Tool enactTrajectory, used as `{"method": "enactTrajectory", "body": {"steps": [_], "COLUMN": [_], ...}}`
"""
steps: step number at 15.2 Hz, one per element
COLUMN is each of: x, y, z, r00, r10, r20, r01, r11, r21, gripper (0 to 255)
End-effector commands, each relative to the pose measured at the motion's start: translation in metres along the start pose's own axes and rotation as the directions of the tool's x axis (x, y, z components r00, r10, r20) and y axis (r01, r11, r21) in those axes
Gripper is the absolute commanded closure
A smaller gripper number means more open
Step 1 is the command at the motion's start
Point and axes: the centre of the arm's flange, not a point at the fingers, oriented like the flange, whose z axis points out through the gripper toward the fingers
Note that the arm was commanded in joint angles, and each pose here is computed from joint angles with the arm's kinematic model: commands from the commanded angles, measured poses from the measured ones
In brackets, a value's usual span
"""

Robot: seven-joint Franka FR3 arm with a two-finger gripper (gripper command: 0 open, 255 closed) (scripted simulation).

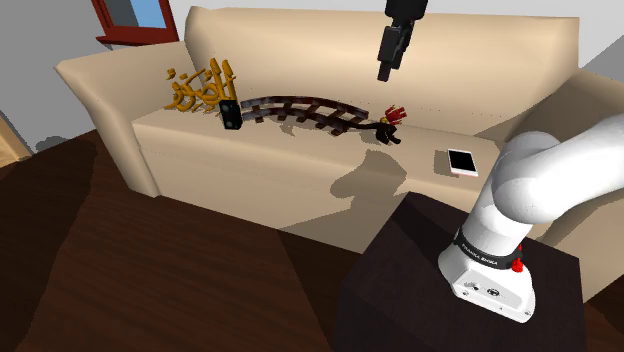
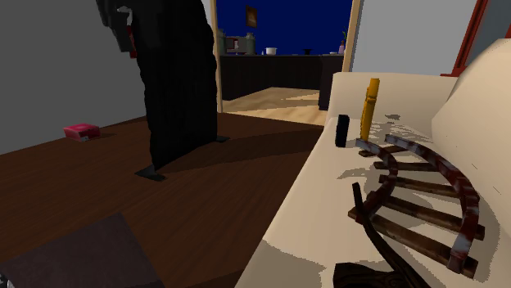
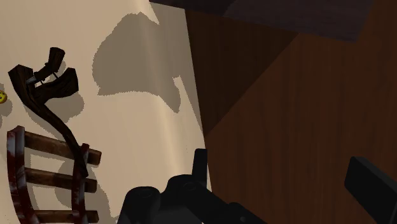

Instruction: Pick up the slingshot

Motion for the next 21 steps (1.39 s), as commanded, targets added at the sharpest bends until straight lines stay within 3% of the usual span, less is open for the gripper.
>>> {"method": "enactTrajectory", "body": {"steps": [1,21], "x": [0.0,0.031], "y": [0.0,0.221], "z": [0.0,0.152], "r00": [1.0,0.994], "r10": [0.0,-0.111], "r20": [0.0,-0.02], "r01": [0.0,0.112], "r11": [1.0,0.992], "r21": [0.0,0.051], "gripper": [0,0]}}
